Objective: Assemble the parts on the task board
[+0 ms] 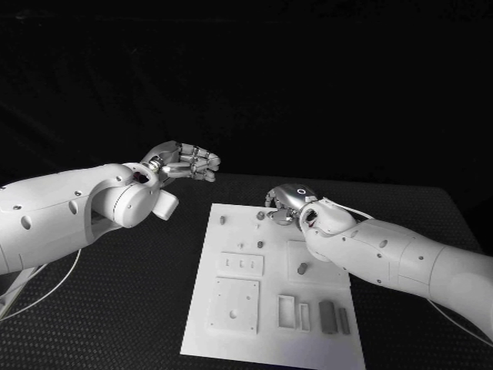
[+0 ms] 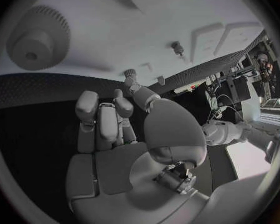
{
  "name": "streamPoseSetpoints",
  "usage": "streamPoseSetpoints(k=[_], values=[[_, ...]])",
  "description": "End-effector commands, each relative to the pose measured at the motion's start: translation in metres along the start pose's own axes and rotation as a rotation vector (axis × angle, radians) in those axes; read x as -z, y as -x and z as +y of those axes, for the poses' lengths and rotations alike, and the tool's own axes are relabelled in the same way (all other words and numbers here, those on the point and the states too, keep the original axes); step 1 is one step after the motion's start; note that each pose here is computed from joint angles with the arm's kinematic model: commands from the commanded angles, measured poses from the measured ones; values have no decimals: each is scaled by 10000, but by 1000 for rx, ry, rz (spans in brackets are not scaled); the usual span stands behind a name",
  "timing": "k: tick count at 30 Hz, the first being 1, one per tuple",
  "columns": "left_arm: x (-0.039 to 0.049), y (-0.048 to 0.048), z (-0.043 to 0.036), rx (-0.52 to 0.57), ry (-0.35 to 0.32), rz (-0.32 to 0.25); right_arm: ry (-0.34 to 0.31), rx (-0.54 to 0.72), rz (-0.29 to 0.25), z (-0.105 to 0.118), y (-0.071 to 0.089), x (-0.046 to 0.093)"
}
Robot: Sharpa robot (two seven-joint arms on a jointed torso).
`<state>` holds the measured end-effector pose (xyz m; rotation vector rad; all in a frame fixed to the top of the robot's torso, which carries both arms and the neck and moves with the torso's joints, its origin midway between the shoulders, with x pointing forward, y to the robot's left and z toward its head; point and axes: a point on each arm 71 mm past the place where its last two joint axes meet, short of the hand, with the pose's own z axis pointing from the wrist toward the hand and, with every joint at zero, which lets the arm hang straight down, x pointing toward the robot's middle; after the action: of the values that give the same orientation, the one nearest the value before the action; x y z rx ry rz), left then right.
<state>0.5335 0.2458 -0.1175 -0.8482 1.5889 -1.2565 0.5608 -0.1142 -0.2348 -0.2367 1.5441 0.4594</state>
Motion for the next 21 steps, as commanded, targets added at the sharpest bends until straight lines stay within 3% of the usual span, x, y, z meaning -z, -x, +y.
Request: streamPoseSetpoints(k=[1,6,12,17,21], values=[[12,45,-26,-5,-28,6,-11,-54,-36,-78,128,54],[29,103,-20,-5,-42,6,9,-156,-5,-264,355,164],[29,151,-2,-7,-38,-2,11,-159,15,-567,580,339],[22,169,9,-8,-34,-4,0,-95,114,-719,583,420],[18,170,13,-9,-34,-4,-15,-59,159,-757,542,401]])
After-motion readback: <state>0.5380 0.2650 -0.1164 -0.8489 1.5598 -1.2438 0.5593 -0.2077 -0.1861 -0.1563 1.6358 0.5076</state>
